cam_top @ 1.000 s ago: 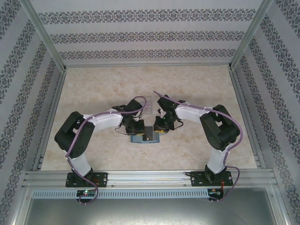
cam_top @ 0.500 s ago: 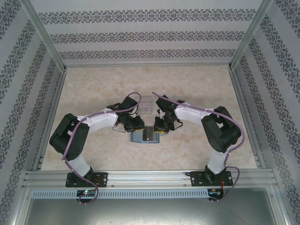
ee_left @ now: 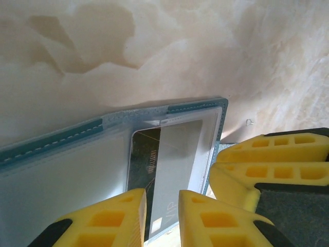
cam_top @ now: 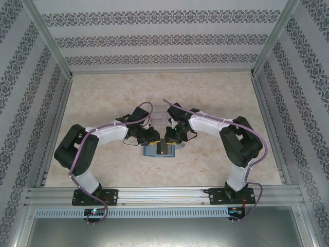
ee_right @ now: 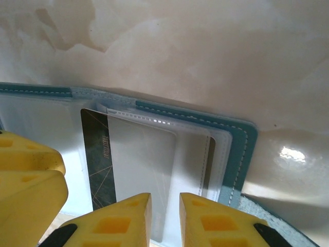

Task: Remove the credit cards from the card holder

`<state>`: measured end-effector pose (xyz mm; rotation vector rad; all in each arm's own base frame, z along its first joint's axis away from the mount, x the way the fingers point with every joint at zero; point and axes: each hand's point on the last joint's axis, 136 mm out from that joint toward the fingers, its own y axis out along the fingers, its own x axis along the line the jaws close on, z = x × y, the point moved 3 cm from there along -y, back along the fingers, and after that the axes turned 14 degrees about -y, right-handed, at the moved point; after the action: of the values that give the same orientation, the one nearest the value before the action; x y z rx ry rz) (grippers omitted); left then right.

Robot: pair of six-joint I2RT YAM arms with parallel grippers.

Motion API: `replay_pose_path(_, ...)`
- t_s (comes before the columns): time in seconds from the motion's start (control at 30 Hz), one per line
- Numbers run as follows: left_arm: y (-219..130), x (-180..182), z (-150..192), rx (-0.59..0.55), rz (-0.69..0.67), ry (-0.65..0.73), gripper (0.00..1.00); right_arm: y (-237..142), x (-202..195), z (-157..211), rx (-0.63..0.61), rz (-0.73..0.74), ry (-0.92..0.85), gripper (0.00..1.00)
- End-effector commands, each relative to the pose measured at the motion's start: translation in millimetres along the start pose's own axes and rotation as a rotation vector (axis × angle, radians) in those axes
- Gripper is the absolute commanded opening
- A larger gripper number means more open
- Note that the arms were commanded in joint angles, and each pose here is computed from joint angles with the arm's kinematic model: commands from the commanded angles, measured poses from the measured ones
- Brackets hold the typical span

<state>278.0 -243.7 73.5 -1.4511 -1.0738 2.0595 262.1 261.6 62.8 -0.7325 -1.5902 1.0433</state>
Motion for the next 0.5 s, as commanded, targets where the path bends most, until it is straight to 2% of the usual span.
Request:
replay_pose_path(0.0,5,7,-3,0.013,0.012,-0.027,0.24,8,3,-2,0.016,-0.008,0.001,0.23)
replay_pose_path(0.47,14,19,-5,0.043,0.034,-0.057,0.24,35,-16,10,0.091,0.044,0.023,0.22)
